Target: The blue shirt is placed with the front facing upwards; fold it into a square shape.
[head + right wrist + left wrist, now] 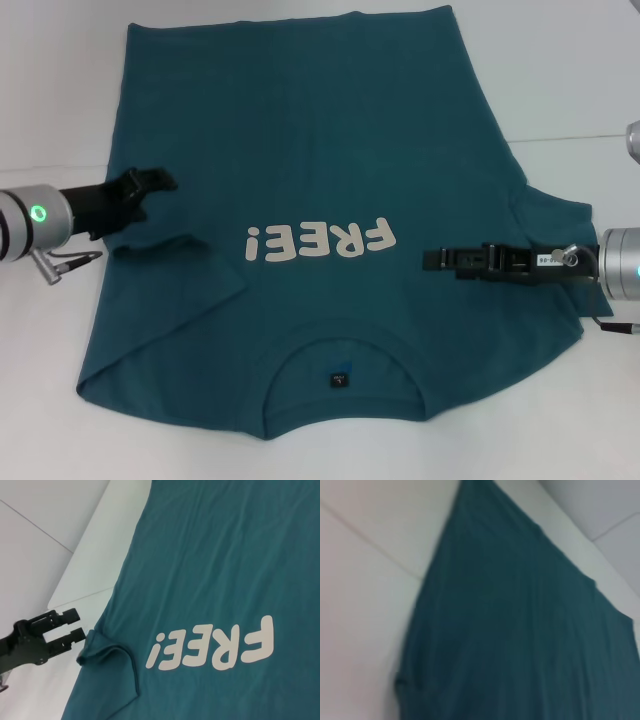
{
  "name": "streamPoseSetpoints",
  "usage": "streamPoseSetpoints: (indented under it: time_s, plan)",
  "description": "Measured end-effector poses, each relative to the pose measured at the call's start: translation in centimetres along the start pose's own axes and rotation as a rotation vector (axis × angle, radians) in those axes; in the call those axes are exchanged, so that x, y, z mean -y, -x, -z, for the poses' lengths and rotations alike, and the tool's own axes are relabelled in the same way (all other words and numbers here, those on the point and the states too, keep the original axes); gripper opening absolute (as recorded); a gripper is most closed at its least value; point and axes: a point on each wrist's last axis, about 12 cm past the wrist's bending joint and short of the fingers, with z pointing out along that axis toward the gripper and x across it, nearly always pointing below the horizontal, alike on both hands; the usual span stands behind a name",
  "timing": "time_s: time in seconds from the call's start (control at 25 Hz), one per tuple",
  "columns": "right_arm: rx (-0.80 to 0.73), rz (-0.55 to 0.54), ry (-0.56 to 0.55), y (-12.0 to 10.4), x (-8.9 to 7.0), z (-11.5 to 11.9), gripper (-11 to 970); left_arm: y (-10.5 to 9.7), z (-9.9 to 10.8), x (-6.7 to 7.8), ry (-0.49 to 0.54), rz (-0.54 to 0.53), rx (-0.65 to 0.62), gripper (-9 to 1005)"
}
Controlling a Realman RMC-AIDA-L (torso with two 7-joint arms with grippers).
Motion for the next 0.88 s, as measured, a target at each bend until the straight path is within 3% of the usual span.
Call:
streamPoseSetpoints:
  time_s: [0.12, 0.48, 0.88]
  plan:
    - [0.000, 0.000, 0.000, 0.0, 0.0, 0.0, 741, 0.0, 0.1, -0.1, -0.002, -0.002, -0.001, 677]
    - [0.003, 0.002, 0.001, 0.0, 0.0, 0.0, 739, -0.5, 1.8, -3.6, 0.048, 0.084, 0.015, 677]
    - [0.009, -0.002, 0.000, 0.0, 0.1, 0.1, 737, -0.9, 1.7, -3.8, 0.057, 0.095, 0.004, 677]
